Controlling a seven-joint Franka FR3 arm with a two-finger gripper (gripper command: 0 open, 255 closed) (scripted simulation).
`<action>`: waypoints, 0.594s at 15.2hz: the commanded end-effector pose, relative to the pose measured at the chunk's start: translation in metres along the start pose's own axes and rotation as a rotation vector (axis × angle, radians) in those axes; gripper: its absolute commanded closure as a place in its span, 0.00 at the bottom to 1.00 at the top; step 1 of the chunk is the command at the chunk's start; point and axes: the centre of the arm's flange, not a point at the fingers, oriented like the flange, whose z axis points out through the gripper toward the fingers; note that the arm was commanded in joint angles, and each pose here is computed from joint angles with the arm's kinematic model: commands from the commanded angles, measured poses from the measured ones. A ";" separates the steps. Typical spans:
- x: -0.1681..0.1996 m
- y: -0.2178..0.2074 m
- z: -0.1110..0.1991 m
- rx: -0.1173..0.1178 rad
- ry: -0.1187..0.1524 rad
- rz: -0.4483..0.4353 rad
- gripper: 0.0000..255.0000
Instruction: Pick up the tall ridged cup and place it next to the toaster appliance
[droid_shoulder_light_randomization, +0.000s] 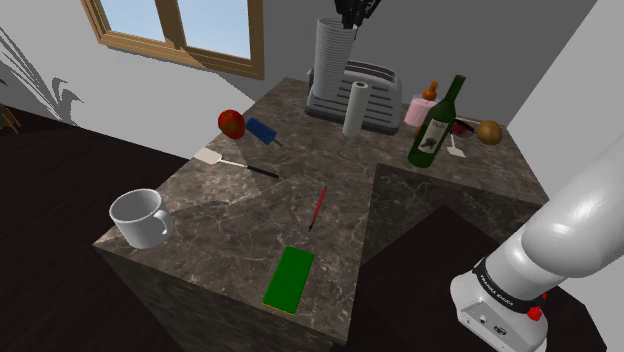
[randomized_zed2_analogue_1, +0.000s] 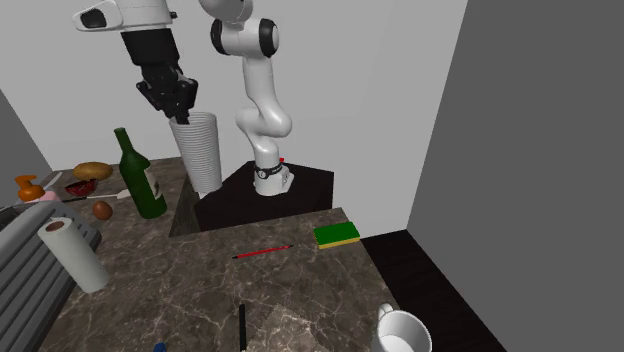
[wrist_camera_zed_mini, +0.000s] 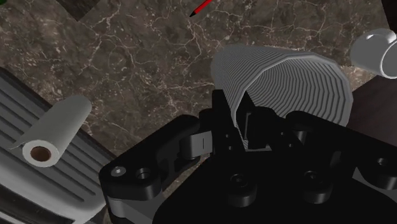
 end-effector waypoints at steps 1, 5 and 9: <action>0.003 0.025 -0.001 0.000 0.000 -0.002 1.00; 0.013 0.077 -0.006 0.000 0.000 -0.002 1.00; 0.024 0.128 -0.011 0.000 0.000 -0.002 1.00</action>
